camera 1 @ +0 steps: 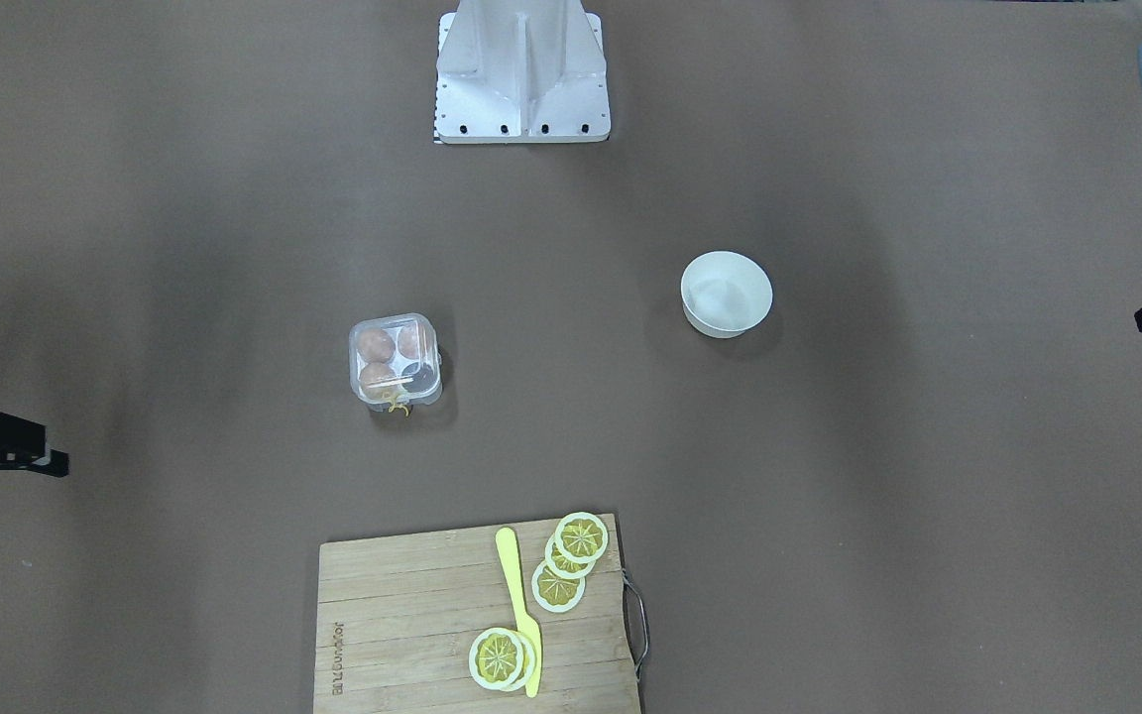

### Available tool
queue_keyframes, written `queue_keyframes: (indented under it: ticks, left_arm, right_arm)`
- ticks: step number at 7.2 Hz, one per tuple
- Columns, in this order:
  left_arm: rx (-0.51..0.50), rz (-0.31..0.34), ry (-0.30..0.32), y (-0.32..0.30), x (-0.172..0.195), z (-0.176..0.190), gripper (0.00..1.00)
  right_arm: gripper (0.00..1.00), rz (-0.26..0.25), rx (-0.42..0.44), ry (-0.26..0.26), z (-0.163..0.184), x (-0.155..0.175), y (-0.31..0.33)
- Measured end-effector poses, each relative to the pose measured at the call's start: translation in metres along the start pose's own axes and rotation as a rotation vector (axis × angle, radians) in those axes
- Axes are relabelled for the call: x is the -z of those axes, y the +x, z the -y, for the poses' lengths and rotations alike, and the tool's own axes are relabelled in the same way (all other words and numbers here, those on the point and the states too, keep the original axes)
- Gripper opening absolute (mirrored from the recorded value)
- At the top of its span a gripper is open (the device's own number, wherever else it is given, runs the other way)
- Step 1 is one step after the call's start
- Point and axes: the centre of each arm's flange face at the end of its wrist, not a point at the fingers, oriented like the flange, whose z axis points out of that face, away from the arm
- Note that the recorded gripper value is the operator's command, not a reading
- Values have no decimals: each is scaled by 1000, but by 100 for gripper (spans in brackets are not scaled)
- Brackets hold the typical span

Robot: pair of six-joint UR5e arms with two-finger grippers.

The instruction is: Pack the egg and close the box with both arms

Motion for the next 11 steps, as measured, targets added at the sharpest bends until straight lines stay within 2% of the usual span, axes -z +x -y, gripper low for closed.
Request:
queue_keyframes:
  ticks: [2, 3, 4, 5, 6, 7, 8, 10, 11]
  left_arm:
    - [50, 10, 0, -36, -2, -26, 97]
    - [67, 12, 13, -61, -7, -49, 97]
    - [84, 10, 33, -87, -12, -76, 97]
    - [114, -16, 48, -110, -12, -101, 97]
    - [161, -83, 60, -129, -5, -122, 97]
    - [203, -141, 70, -142, 2, -137, 97]
    - [235, -168, 73, -151, 5, -148, 97]
    - [272, -170, 73, -165, 4, -166, 97]
    - [277, -149, 74, -169, 4, -169, 97]
  right_arm:
    - [100, -178, -12, 62, -33, 38, 93]
    - [100, -257, -11, 73, -48, 55, 129]
    - [100, -316, -30, 73, -59, 67, 153]
    - [100, -349, -58, 62, -69, 73, 170]
    - [100, -368, -87, 45, -79, 75, 183]
    - [100, -380, -108, 32, -86, 76, 191]
    - [100, -385, -122, 25, -90, 77, 196]
    - [100, -387, -118, 21, -108, 78, 198]
    - [100, -387, -111, 26, -119, 80, 195]
